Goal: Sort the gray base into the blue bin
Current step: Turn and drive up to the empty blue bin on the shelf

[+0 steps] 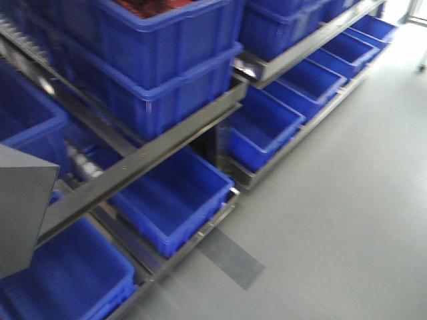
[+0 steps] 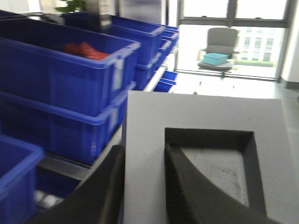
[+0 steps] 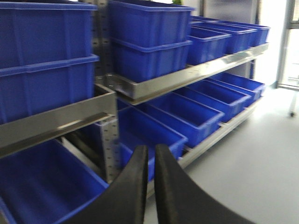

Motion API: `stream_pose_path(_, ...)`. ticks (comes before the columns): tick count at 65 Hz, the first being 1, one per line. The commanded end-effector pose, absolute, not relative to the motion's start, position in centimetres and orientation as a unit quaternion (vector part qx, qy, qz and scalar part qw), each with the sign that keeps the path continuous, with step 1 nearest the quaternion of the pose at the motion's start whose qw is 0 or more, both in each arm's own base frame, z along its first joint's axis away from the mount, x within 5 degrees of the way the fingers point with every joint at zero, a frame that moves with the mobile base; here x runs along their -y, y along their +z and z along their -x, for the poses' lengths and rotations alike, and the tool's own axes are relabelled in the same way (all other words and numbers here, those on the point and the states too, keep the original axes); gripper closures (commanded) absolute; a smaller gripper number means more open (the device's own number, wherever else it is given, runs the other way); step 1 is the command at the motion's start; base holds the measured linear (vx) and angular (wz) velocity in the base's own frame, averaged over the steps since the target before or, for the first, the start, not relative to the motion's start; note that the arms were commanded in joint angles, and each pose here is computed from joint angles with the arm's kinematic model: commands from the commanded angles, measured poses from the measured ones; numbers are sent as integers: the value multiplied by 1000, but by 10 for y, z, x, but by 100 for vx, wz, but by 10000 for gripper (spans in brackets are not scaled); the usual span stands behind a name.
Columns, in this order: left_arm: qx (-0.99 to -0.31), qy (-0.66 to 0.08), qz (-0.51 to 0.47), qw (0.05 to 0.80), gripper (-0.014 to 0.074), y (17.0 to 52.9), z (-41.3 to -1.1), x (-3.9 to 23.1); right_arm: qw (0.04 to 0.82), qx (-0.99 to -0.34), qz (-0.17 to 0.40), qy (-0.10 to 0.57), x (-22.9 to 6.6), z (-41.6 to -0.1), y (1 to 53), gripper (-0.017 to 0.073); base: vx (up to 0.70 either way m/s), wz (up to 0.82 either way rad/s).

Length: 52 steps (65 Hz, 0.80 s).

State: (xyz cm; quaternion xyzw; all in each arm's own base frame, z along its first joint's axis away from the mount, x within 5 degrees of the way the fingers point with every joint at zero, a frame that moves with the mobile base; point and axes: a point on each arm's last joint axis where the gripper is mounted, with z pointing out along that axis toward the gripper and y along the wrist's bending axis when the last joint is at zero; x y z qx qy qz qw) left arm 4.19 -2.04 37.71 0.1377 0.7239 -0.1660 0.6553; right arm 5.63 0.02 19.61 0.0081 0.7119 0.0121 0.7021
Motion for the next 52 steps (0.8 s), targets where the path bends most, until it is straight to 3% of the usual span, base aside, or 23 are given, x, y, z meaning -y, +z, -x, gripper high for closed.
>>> stream_pose_path(1,-682,-185,-124,697,442,395,-41,20,730,-683,-4,7,0,-56,203,564,23,66)
stream_pose_path(52,-682,-185,-124,697,442,395,-41,20,730,-683,-4,7,0,-56,203,564,17,61)
